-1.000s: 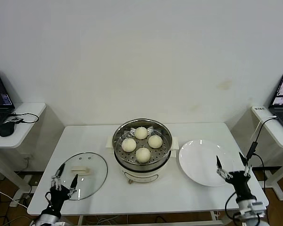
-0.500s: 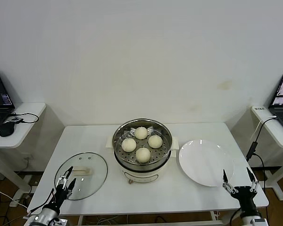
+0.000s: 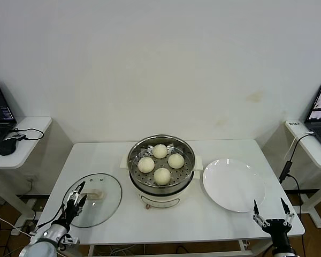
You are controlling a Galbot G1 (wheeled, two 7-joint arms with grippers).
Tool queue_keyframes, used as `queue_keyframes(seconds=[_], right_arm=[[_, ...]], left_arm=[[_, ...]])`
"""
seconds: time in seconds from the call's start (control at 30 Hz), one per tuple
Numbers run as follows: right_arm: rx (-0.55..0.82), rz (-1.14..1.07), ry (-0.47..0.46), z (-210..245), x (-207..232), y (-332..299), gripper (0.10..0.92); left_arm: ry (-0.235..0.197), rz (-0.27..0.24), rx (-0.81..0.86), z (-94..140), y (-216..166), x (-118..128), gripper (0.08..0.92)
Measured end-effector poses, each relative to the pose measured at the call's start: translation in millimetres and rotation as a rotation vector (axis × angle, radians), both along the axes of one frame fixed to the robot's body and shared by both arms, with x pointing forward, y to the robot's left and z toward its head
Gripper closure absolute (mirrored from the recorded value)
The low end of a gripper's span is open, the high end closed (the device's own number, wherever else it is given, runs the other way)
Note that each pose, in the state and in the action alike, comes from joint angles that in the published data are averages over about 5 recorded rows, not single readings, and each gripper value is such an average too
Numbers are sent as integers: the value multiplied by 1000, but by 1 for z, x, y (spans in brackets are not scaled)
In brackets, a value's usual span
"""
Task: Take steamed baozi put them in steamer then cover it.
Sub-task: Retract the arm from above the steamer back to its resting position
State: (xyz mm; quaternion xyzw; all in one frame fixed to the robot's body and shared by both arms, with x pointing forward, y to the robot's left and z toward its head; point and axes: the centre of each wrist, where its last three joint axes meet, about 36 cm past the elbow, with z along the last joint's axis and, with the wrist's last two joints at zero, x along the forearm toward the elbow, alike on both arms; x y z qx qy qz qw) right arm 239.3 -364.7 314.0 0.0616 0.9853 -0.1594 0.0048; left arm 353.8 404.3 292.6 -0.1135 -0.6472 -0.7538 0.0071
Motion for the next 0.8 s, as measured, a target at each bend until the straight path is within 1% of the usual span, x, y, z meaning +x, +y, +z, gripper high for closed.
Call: queue_keyframes(seconds=[0.3,0.67,0.8], right_arm=[[-9,-2,20,-5,-4,1,200],[-13,7,37,-10,-6,4,200],[-8,13,50,-12,-7,6,199]], left_arm=[[-2,4,-7,-4,0,23,177],[2,13,-49,-11,1,38,179],[0,14,-67,-14,3,42,251]])
